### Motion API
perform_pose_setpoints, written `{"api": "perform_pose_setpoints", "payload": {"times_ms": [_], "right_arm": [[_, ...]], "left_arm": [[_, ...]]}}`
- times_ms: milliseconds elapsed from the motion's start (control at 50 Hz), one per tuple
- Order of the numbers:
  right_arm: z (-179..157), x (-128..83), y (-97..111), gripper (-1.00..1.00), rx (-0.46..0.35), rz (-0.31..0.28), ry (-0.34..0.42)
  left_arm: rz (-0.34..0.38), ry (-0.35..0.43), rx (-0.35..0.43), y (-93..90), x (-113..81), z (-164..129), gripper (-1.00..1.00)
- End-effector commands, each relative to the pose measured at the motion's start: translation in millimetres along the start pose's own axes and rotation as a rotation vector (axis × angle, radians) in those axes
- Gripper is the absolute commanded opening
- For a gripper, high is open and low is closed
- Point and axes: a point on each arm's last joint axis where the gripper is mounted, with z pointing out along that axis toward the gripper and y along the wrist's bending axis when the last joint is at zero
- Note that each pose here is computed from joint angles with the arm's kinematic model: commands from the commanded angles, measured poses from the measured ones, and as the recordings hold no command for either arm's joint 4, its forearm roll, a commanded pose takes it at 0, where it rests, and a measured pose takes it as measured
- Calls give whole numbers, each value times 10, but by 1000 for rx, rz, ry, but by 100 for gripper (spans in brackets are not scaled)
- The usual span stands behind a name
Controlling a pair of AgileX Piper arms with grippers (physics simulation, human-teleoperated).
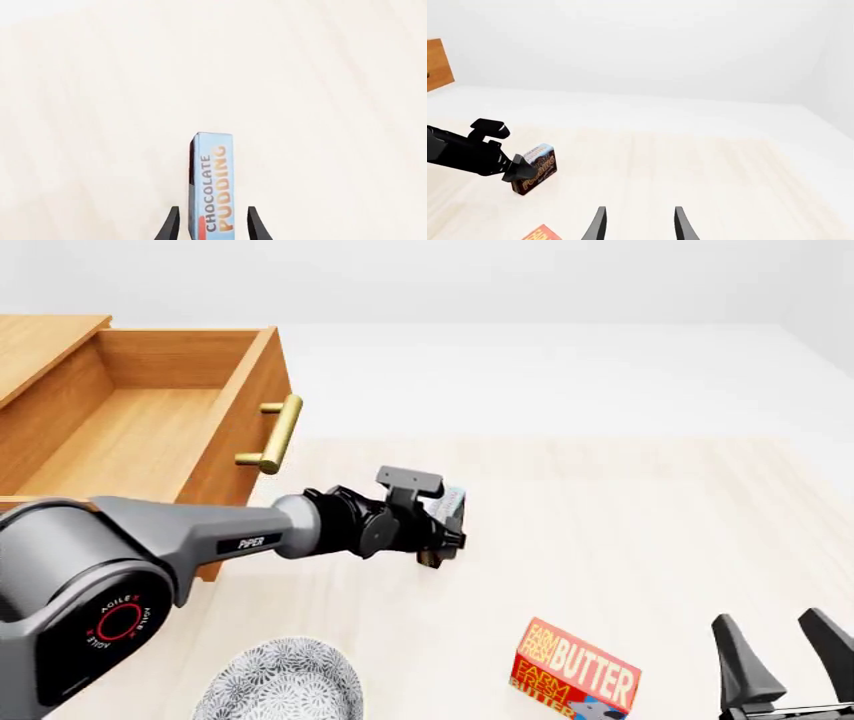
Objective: Put the chocolate pudding in the top drawer of the cabinet and close it.
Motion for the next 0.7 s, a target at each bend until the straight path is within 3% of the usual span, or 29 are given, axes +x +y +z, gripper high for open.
{"api": "perform_pose_setpoints", "payload": {"times_ms": [20, 120, 140, 460, 700], "right_arm": [[2, 0, 0, 100, -1, 0, 1], [-3, 3, 0, 100, 0, 0, 0], [-3, 3, 1, 100, -1, 0, 0], [0, 3, 0, 100, -1, -1, 1], [0, -1, 0, 100, -1, -1, 0]], "left_arm": [[-2, 4, 3, -15, 32, 27, 100], [-3, -1, -2, 23, 22, 27, 100], [-4, -3, -4, 36, 17, 25, -100], [7, -12, -3, 34, -21, -21, -100], [28, -32, 9, -35, -111, -261, -100]]}}
